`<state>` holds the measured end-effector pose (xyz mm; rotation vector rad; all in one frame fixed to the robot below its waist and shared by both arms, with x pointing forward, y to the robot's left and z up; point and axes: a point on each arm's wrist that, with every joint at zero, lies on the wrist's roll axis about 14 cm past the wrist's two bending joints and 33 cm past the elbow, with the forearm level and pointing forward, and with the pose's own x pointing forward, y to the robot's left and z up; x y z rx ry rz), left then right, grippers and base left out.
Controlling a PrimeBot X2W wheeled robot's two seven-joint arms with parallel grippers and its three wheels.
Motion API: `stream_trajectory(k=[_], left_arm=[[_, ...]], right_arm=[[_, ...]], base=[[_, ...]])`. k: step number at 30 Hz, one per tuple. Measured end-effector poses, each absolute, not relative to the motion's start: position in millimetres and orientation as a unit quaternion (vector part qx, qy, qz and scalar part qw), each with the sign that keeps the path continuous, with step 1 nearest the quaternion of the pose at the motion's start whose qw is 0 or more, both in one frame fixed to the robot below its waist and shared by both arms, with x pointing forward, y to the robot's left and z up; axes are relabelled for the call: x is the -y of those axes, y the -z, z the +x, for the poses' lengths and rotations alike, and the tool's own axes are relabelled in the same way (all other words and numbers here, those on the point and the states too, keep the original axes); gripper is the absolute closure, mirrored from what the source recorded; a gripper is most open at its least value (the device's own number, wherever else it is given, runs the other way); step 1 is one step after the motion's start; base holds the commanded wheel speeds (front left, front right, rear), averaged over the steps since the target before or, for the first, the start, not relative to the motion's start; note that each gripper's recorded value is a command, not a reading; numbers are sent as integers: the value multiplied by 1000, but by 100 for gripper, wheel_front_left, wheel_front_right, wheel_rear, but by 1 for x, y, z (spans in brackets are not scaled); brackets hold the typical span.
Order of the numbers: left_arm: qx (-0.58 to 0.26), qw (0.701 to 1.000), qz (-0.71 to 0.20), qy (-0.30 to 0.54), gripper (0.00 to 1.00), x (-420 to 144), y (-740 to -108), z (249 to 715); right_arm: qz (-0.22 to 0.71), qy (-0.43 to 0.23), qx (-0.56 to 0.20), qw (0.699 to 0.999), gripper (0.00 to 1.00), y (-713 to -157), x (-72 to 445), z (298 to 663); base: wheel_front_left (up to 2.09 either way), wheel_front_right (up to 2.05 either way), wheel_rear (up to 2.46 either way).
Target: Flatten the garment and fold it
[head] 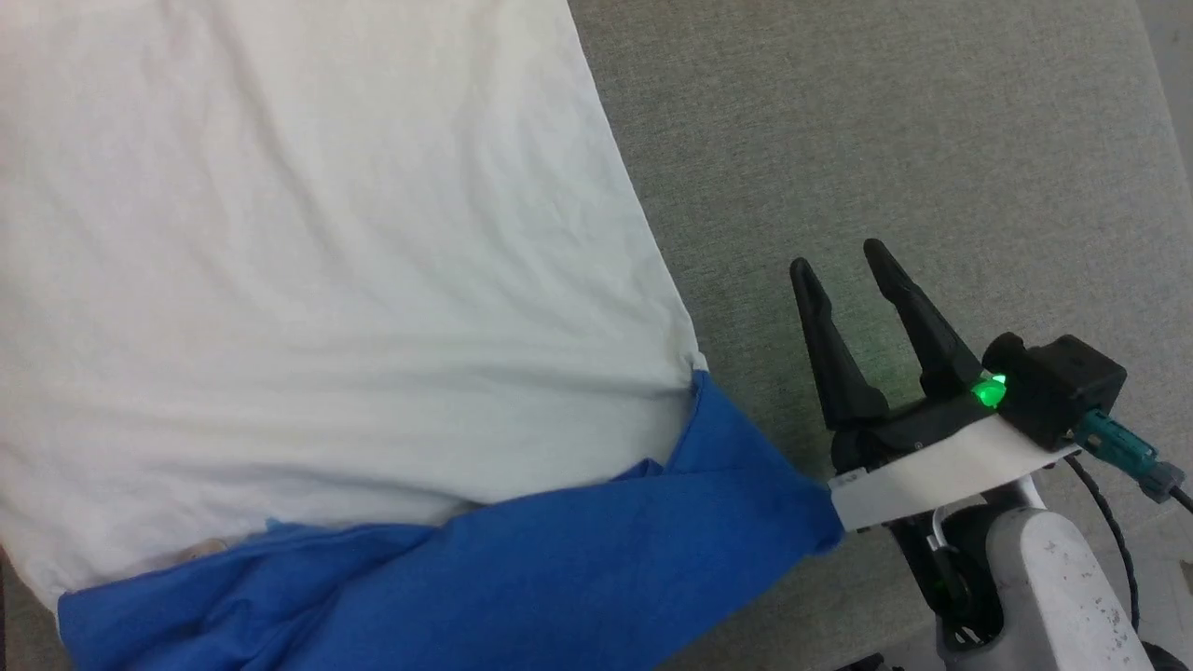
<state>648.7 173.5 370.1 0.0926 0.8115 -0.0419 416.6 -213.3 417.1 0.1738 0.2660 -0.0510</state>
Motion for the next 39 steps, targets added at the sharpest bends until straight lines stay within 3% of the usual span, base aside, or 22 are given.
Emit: stream_trajectory(k=[2,9,14,19,25,31,37,38,39], left_arm=[[-390,919,50,21,100,-174,-371,647],[-353,932,72,46,100,-171,-378,645],[-325,941,69,60,100,-166,-386,644],[-294,951,46,78,100,-157,-400,645],[-260,960,43,100,100,-150,-415,646],[-236,965,41,109,100,-153,-421,646],[-226,967,44,107,100,-162,-418,646],[-227,967,44,106,100,-164,-416,646],[-229,967,43,106,100,-166,-413,647]], right_arm=[[87,22,-132,987,0,-417,212,419],[55,-15,-104,993,0,-435,200,451],[27,-57,-48,997,0,-474,184,506],[22,-83,-52,995,0,-487,172,564],[37,-92,-146,984,0,-462,159,615],[19,-90,-285,954,0,-409,149,633],[-7,-94,-354,930,0,-380,136,643],[-12,-95,-367,925,13,-374,134,643],[-17,-96,-382,919,53,-367,132,642]], base=[[0,0,0],[0,0,0],[0,0,0],[0,0,0],[0,0,0],[0,0,0],[0,0,0],[0,0,0],[0,0,0]])
